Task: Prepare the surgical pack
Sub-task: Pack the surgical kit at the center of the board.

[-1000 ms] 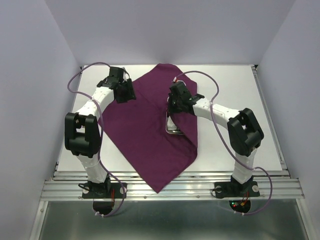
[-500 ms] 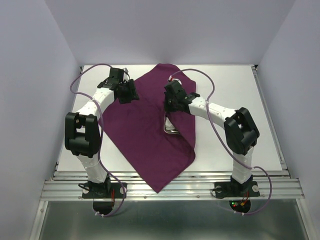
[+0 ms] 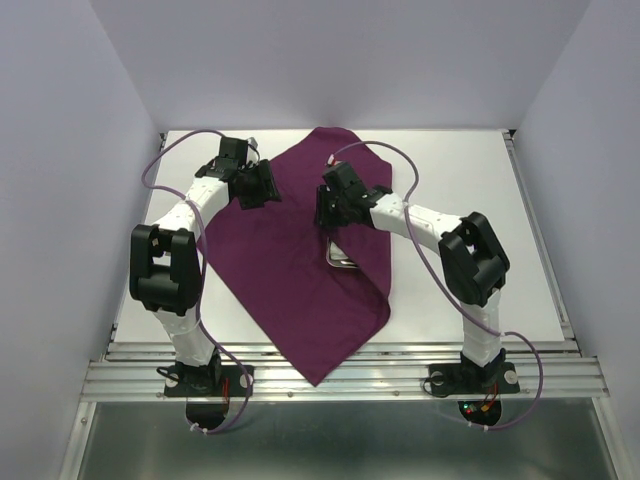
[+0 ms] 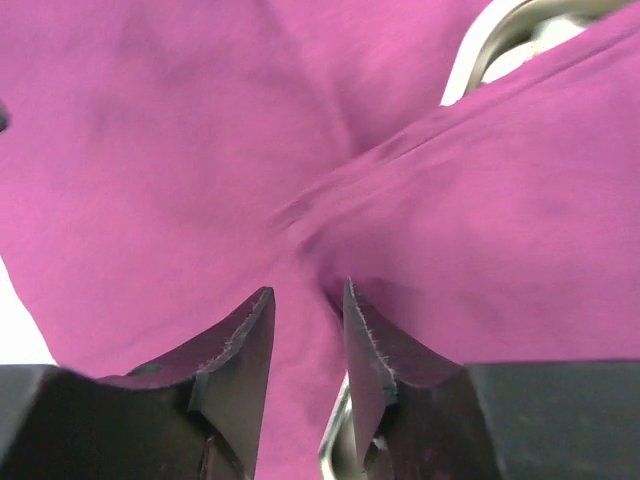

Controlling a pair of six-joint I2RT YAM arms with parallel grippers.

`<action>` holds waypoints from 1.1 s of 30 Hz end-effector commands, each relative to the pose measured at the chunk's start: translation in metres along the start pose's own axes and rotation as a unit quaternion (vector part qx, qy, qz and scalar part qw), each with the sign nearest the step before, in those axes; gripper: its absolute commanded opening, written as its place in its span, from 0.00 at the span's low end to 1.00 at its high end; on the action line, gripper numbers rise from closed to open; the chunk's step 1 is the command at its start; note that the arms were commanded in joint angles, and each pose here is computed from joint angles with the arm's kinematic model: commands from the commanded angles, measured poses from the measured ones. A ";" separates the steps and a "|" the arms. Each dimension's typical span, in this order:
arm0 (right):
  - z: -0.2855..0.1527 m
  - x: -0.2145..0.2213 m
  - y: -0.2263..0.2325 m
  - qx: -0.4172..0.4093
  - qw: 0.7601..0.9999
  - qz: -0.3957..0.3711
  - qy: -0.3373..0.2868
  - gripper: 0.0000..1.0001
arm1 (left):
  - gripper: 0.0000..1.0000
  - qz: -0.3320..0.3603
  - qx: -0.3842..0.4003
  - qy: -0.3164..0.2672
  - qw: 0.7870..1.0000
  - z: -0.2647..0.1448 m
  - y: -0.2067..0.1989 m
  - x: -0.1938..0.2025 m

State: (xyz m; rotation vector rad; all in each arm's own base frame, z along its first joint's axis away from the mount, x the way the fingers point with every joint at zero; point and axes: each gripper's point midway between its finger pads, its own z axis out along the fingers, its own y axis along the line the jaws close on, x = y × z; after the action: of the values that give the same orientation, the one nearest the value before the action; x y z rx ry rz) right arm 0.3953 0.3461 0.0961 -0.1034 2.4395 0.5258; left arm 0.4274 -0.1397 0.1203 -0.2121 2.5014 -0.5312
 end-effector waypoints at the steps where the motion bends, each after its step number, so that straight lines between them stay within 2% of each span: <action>1: -0.011 -0.022 0.034 -0.047 0.998 0.000 -0.030 0.42 | 0.65 0.004 0.016 -0.013 1.000 -0.007 -0.009 -0.006; 7: -0.028 -0.036 0.038 -0.050 0.997 -0.002 -0.053 0.44 | 0.71 0.001 0.026 -0.007 1.000 -0.004 -0.012 -0.004; 10: -0.048 -0.051 0.032 -0.032 0.996 -0.003 -0.086 0.45 | 0.75 -0.004 0.045 0.001 0.999 -0.001 -0.018 0.000; 13: -0.069 -0.063 0.010 0.010 0.993 -0.001 -0.120 0.47 | 0.80 -0.008 0.084 0.015 0.996 0.003 -0.035 0.010; 18: -0.091 -0.067 -0.074 0.083 0.986 0.053 -0.137 0.47 | 0.88 -0.046 0.193 0.001 0.980 -0.004 -0.074 0.019; 19: -0.096 -0.066 -0.086 0.093 0.984 0.063 -0.139 0.48 | 0.88 -0.071 0.202 0.009 0.977 -0.001 -0.076 0.027; 23: -0.128 -0.066 -0.134 0.126 0.973 0.100 -0.162 0.48 | 0.88 -0.087 0.220 0.038 0.971 0.014 -0.088 0.045; 25: -0.134 -0.059 -0.157 0.146 0.969 0.114 -0.162 0.48 | 0.84 -0.097 0.221 0.052 0.969 0.024 -0.090 0.054; 29: -0.147 -0.053 -0.174 0.165 0.964 0.122 -0.166 0.51 | 0.82 -0.136 0.244 0.055 0.959 0.029 -0.096 0.063; 33: -0.148 -0.047 -0.175 0.164 0.965 0.122 -0.162 0.51 | 0.81 -0.130 0.256 0.061 0.956 0.034 -0.105 0.064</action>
State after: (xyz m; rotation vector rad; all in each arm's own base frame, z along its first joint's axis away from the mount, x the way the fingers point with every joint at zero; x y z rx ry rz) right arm 0.3837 0.1270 0.1580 0.3879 2.2328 0.2084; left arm 0.3882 -0.2478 0.0886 -0.3543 2.4444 -1.2108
